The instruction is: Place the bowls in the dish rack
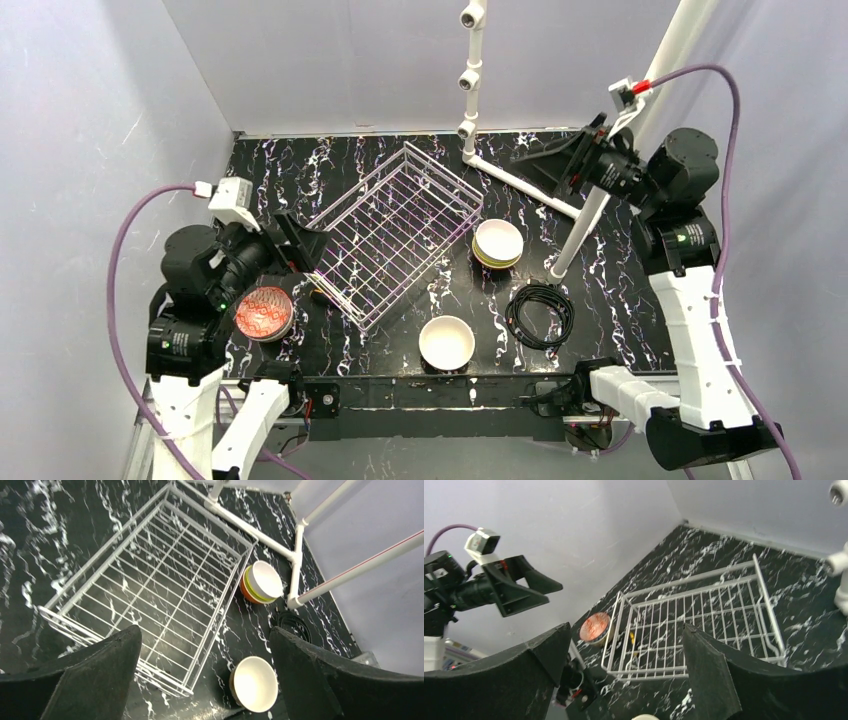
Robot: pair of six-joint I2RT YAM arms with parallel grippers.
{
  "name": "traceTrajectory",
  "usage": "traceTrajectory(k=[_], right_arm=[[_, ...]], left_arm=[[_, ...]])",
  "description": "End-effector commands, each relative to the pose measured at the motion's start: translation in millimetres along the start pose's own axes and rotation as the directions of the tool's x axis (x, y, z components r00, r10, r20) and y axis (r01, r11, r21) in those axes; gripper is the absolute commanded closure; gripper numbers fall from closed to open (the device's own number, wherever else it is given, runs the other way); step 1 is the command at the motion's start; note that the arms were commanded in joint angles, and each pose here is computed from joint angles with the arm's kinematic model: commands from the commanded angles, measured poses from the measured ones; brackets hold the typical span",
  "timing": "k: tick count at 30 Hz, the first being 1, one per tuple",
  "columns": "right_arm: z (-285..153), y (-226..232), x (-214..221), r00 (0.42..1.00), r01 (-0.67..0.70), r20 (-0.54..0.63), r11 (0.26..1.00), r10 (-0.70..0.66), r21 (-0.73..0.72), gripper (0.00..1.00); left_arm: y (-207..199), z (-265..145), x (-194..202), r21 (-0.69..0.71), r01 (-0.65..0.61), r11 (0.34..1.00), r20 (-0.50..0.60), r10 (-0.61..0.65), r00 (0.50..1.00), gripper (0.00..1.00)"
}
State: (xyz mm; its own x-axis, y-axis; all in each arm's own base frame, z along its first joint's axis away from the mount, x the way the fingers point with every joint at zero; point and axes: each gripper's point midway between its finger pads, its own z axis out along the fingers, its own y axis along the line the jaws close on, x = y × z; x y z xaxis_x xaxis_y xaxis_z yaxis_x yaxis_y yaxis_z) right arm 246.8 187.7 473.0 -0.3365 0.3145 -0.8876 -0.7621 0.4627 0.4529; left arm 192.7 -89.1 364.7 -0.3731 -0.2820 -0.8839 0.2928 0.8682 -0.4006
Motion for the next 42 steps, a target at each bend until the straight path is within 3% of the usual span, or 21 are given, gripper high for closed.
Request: traceTrajectory(k=[1,5,12,20,24,28,33,38,42], right_arm=[[-16,7,29,0.997,-0.043,-0.057,0.999,0.042,-0.010,0.09],[-23,-18,77,0.977,-0.163,-0.130,0.984,0.172,0.075,0.09],[-34,-42,152,0.911,-0.337,-0.197,0.929,0.363,0.155,0.11],[-36,-74,238,0.817,-0.428,-0.228,0.821,0.530,0.377,0.12],[-41,-79,282,0.761,-0.408,-0.262,0.752,0.593,0.518,0.18],[-48,-61,323,0.716,-0.369,-0.326,0.731,0.617,0.573,0.21],[-66,-63,371,0.716,-0.259,-0.370,0.717,0.592,0.647,0.26],[-73,-69,387,0.762,-0.117,-0.419,0.741,0.494,0.662,0.32],[-65,-59,405,0.731,-0.090,-0.520,0.818,0.442,0.568,0.33]], left_arm=[[0,7,29,0.035,0.070,0.997,-0.069,-0.068,0.995,0.02],[11,23,58,0.030,0.132,0.991,-0.131,-0.127,0.983,0.02],[-18,44,82,0.271,0.209,0.940,-0.217,-0.152,0.964,0.02],[-11,69,83,0.259,0.252,0.933,-0.239,-0.191,0.952,0.02],[-5,77,83,0.233,0.262,0.937,-0.233,-0.208,0.950,0.02],[1,82,83,0.214,0.248,0.945,-0.218,-0.201,0.955,0.02],[18,94,87,0.158,0.241,0.957,-0.163,-0.215,0.963,0.02],[23,104,79,0.141,0.247,0.959,-0.130,-0.230,0.965,0.02],[24,110,72,0.136,0.239,0.962,-0.127,-0.222,0.967,0.02]])
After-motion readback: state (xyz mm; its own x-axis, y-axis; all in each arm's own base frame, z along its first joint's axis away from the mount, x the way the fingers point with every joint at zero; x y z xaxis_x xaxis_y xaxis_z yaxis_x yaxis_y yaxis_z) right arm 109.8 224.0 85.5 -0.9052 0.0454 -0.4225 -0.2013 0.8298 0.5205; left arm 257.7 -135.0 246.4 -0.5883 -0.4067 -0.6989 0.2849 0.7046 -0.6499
